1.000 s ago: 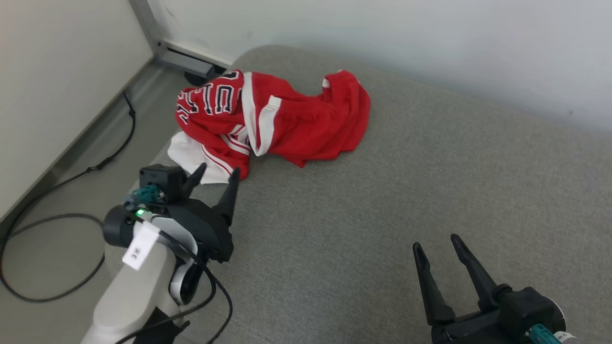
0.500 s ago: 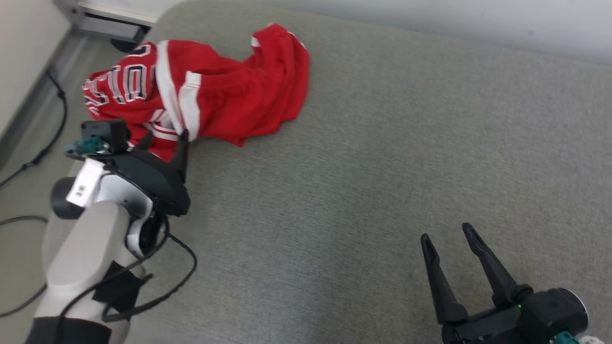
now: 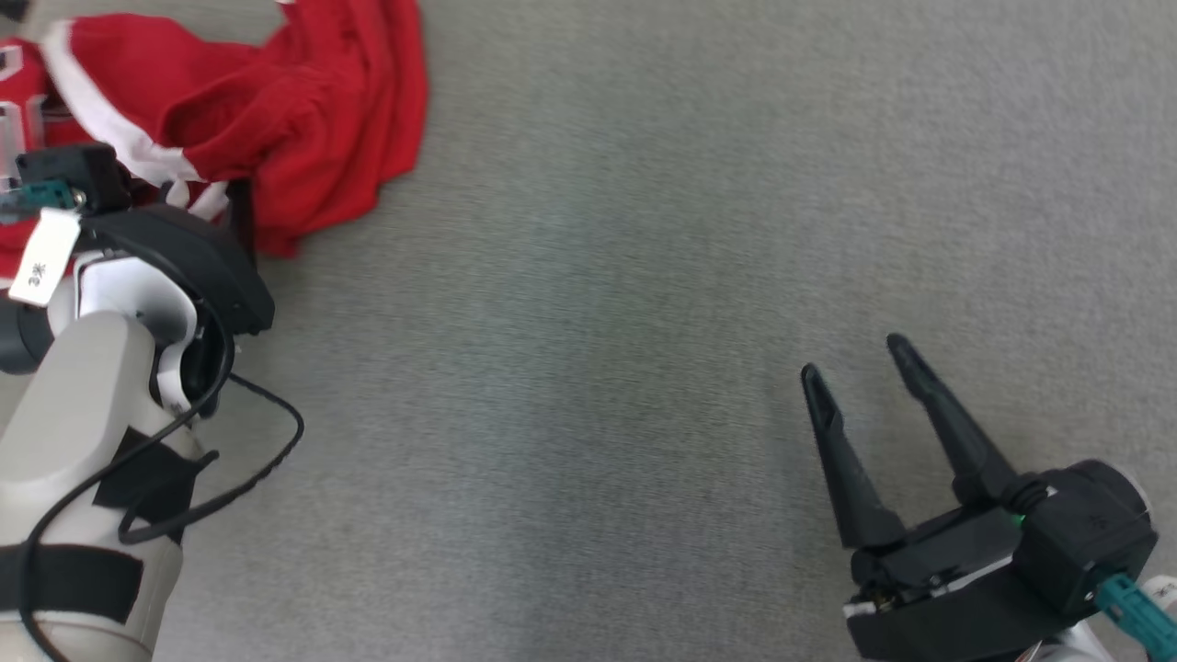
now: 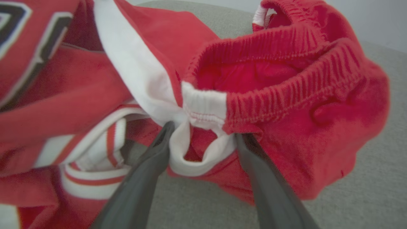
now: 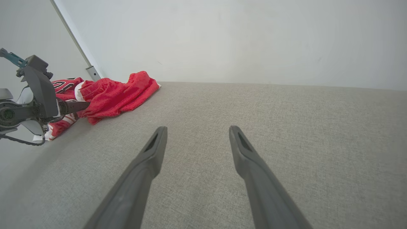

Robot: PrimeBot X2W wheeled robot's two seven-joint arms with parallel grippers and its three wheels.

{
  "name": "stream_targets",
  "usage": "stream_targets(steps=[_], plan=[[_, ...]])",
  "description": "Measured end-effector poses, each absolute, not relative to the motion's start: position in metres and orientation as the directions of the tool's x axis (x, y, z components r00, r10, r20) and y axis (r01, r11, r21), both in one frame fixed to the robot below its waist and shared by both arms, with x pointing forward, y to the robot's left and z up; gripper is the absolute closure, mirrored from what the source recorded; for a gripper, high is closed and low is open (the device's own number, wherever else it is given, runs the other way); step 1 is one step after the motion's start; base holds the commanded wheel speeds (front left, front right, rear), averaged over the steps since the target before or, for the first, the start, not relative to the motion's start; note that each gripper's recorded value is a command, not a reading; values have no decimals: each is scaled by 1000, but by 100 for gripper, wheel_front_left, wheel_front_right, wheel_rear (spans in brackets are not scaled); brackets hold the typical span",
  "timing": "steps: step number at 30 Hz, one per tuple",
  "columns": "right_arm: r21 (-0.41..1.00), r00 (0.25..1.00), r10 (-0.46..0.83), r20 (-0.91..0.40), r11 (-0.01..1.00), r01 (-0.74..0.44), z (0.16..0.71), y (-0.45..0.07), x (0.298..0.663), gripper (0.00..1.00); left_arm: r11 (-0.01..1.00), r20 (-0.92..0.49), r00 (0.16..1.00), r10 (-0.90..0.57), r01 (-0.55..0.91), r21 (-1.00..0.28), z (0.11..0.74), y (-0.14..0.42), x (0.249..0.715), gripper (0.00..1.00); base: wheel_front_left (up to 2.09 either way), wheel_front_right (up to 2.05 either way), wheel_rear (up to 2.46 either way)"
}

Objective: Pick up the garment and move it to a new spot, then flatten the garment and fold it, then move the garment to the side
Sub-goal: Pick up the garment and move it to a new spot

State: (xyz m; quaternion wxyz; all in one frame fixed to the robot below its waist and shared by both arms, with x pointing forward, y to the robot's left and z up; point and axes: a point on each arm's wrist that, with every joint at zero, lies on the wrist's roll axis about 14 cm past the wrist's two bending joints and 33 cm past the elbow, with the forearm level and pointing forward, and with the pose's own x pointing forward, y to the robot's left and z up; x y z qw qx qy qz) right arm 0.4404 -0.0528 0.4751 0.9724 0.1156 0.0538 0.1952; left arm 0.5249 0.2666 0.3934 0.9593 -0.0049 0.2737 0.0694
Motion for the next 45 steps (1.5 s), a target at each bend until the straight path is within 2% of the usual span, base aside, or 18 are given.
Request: stream_targets(steps=[1,7,13,20,26,34,40,42,45], plan=[[240,923,379,-63,904,-355,473,-58,443,0,991,-533,837,125,-130,27,389,263,529,100,0,0,0],[223,934,335,-124,926,-303,454,-74,446,0,995,-551,829,94,-103,16,372,242,545,100,0,0,0],[216,940,331,-87,927,-307,464,-73,453,0,994,-484,870,93,-112,-11,394,230,556,100,0,0,0],[240,945,322,55,914,-326,509,-64,460,0,999,-246,969,34,-35,-1,496,213,588,100,0,0,0],[258,949,299,105,913,-316,528,-66,454,0,988,-54,987,-149,151,26,570,142,590,100,0,0,0],[264,955,262,141,919,-291,545,-73,432,0,915,119,909,-400,388,108,633,60,559,100,0,0,0],[264,974,192,121,939,-218,541,-95,409,0,855,150,842,-518,503,126,637,16,533,100,0,0,0],[264,979,161,121,946,-188,541,-104,399,0,800,180,780,-599,581,147,646,-11,513,100,0,0,0],[264,986,114,125,954,-143,543,-117,384,0,672,257,630,-733,730,127,669,-68,466,100,0,0,0]])
